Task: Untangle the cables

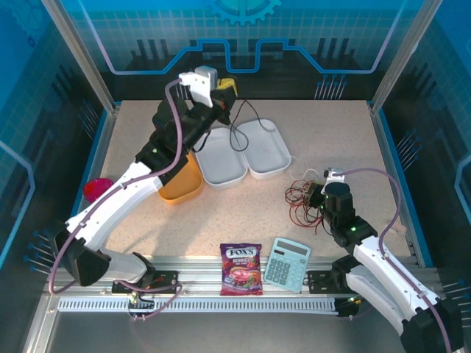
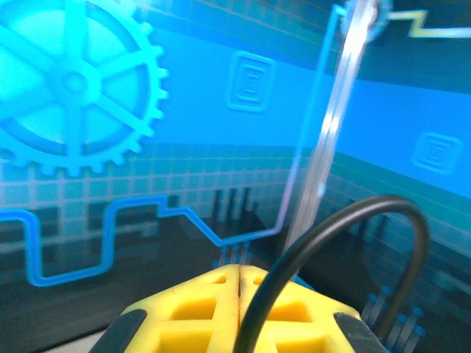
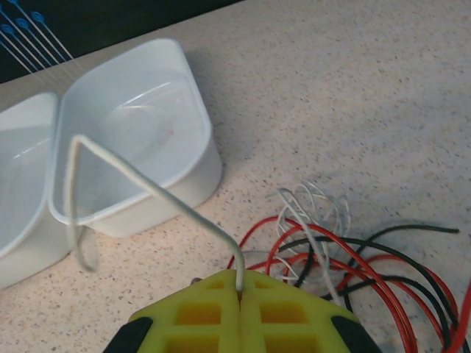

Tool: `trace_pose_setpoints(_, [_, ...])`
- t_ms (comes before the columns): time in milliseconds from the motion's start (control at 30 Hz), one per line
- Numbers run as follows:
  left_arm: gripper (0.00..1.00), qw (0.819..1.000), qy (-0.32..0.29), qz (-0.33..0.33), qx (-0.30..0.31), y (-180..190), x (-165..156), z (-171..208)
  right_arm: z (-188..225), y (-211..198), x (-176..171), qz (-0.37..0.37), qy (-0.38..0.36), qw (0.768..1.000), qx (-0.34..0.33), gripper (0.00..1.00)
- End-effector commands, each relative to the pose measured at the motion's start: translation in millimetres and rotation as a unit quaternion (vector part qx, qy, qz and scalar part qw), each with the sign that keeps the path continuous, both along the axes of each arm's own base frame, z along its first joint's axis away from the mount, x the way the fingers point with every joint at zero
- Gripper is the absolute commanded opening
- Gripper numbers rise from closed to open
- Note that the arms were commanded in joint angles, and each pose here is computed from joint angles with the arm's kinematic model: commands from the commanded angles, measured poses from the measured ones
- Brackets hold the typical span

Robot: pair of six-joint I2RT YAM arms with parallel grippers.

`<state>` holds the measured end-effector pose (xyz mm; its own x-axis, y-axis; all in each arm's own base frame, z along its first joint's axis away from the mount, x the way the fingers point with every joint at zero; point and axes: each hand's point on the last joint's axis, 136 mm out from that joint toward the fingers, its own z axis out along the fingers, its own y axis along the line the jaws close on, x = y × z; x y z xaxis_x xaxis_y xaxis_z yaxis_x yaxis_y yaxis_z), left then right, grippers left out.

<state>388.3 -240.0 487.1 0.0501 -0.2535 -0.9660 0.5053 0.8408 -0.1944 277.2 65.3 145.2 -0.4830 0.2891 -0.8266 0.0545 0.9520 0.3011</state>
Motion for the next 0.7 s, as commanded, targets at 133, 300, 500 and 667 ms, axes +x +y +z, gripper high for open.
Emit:
trace_pose_setpoints(133, [0.04, 1.0, 0.005, 0.019, -0.014, 11.9, 37.1, 14.8, -6.7, -12.8, -5.9, -0.036, 0.018, 0.999, 0.012, 0.0])
trace_pose_setpoints(300, [0.04, 0.995, 0.093, -0.034, -0.008, -28.3, 72.6, -43.1, 8.2, -15.1, -5.6, -0.044, -0.001, 0.999, 0.021, 0.0])
trace_pose_setpoints(500, [0.02, 0.984, 0.167, -0.051, 0.019, -62.7, 112.4, -115.5, 20.9, -20.6, -12.1, -0.06, 0.004, 0.998, 0.028, 0.0])
trace_pose_setpoints(667, [0.02, 0.974, 0.219, -0.042, 0.037, -79.9, 143.1, -172.4, 13.8, -27.5, -21.2, -0.08, 0.025, 0.996, 0.032, 0.0])
